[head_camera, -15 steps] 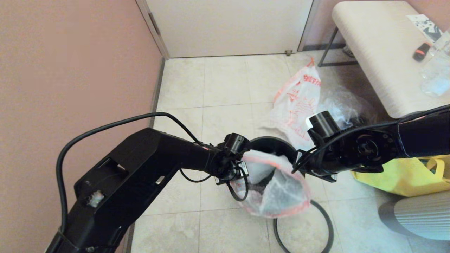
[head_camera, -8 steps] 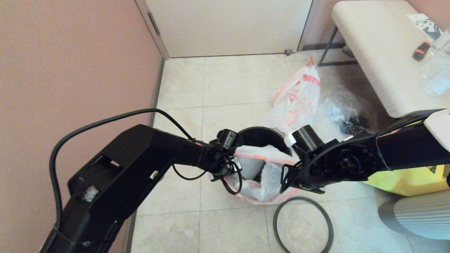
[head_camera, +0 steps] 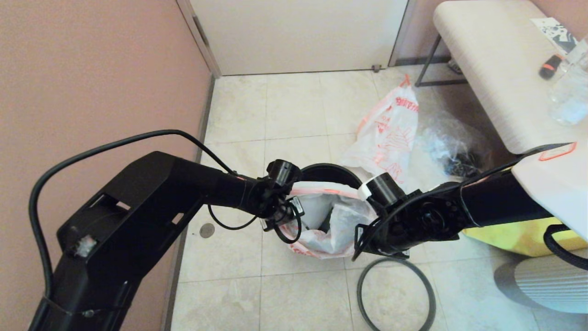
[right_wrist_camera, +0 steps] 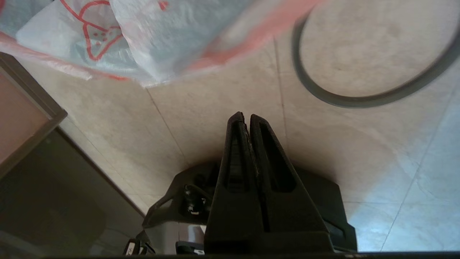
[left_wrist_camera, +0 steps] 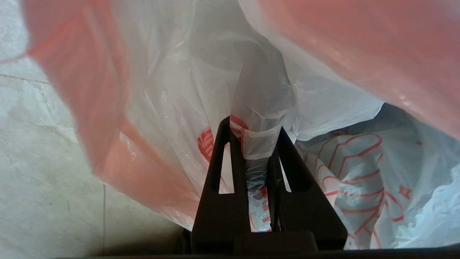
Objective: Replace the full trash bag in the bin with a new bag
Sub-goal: Put the new garbage bag on the trash can
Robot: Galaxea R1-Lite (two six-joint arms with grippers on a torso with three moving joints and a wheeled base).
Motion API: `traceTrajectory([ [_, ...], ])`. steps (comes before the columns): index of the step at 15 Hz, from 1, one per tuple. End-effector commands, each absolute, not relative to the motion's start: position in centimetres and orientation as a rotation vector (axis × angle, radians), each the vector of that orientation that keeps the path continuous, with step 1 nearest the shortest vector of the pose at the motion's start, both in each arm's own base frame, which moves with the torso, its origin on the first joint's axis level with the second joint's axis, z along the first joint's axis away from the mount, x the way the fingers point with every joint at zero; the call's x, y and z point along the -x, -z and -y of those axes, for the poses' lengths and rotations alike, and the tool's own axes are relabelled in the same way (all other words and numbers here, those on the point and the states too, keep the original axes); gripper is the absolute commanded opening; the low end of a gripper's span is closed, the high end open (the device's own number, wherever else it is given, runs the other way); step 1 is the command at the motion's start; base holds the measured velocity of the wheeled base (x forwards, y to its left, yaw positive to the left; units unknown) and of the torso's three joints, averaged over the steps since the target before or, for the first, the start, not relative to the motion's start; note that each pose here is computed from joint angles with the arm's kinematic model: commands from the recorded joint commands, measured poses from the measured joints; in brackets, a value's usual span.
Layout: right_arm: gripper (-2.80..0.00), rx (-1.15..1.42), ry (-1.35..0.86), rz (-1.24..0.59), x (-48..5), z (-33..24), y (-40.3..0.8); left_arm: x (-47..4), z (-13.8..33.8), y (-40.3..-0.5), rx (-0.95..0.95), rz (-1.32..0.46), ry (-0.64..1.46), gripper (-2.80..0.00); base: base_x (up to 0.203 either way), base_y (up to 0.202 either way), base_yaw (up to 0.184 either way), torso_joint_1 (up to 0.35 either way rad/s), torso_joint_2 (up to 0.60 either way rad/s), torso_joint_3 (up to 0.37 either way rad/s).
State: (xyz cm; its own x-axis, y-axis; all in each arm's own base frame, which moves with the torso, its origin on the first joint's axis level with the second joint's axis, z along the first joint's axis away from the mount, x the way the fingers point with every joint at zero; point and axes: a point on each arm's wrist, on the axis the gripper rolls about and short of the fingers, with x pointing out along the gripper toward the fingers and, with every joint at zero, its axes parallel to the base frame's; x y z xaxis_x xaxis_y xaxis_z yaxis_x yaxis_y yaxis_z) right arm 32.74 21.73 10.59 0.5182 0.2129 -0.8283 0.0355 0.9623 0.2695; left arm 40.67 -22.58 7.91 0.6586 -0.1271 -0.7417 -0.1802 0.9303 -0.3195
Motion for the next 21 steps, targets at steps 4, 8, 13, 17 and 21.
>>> traceTrajectory([
  [4, -2.8, -0.252, -0.076, -1.06, -35.9, -23.2, -6.3, -41.0, 22.2, -8.1, 0.399, -0.851, -0.039, -2.8, 0.0, 0.0, 0.0, 0.0, 0.0, 0.0],
  [8, -2.8, -0.278, -0.05, -1.01, -40.0, -22.5, -4.9, -41.3, 22.0, -7.2, 0.404, -0.882, -0.027, -2.8, 0.0, 0.0, 0.0, 0.0, 0.0, 0.0],
  [13, -2.8, -0.322, -0.003, -0.938, -44.1, -19.5, -4.8, -41.0, 21.8, -6.5, 0.406, -0.932, -0.002, -2.8, 0.0, 0.0, 0.0, 0.0, 0.0, 0.0],
  [17, -2.8, -0.378, 0.001, -0.883, -45.9, -17.5, -6.3, -40.5, 21.8, -6.9, 0.405, -0.978, 0.03, -2.8, 0.0, 0.0, 0.0, 0.0, 0.0, 0.0],
  [21, -2.8, -0.396, 0.008, -0.873, -45.0, -16.7, -8.7, -40.3, 21.6, -7.2, 0.403, -1.017, 0.04, -2.8, 0.0, 0.0, 0.0, 0.0, 0.0, 0.0],
])
